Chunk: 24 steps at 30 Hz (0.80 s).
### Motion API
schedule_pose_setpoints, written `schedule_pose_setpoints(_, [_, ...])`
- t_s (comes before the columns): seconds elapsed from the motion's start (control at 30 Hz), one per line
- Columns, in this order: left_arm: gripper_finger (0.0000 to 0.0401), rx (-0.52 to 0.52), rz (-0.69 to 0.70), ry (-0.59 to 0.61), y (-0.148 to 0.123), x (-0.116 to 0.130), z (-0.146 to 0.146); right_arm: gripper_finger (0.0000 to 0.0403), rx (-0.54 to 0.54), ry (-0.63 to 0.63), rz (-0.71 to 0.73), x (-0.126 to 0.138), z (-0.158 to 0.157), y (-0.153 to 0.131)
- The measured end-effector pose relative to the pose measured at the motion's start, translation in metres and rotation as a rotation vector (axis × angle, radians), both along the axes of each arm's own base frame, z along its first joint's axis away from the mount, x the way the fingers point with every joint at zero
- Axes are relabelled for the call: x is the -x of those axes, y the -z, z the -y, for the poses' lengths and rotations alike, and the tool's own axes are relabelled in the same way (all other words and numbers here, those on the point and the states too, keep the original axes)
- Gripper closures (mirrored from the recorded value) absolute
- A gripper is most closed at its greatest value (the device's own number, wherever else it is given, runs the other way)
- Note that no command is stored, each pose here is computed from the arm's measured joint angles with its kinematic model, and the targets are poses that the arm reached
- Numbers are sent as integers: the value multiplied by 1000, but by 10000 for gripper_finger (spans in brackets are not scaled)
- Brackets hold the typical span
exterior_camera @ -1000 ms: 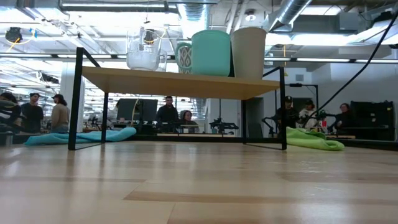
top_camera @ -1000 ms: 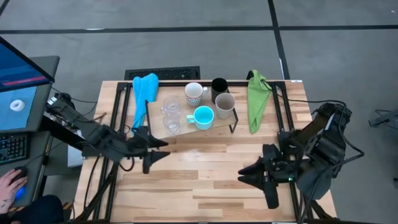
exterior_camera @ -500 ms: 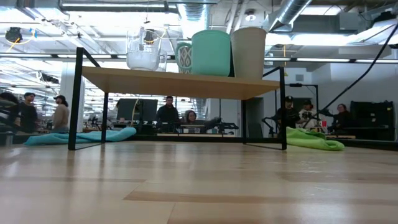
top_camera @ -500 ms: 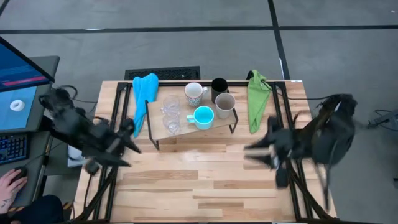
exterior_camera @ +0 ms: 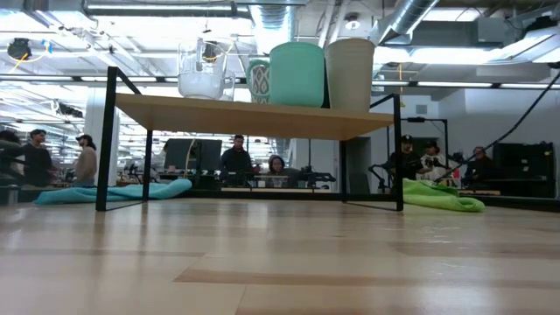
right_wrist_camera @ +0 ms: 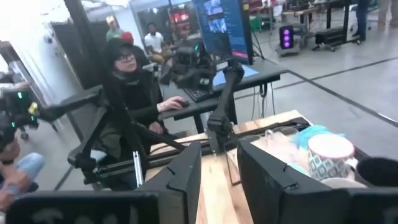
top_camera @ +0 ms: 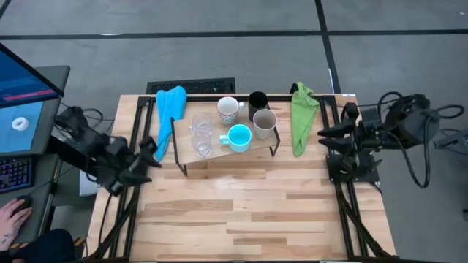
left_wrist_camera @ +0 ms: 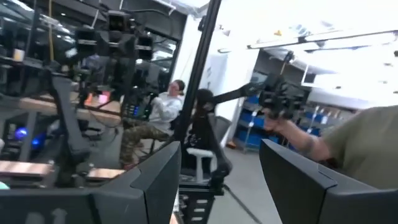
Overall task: Stack small to large cups/mugs on shelf
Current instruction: Return to Home Position
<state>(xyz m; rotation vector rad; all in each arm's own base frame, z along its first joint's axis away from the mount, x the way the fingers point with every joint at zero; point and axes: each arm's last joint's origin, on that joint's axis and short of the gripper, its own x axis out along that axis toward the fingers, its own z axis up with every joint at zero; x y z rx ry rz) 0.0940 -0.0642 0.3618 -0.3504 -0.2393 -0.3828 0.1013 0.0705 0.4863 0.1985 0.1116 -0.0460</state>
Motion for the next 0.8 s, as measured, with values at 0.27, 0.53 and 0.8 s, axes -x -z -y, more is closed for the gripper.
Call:
schedule_pose_setpoints(0.27, [192, 82, 125, 157, 57, -3, 8, 277, -109, -71, 193, 31, 27, 76])
schedule_pose_setpoints(0.53, [192, 82, 213, 269, 86, 10, 2, 277, -132, -243, 533, 51, 40, 152])
schedule_pose_setpoints(0.8, [191, 84, 203, 271, 114, 11, 1, 277, -208, -245, 576, 48, 37, 224])
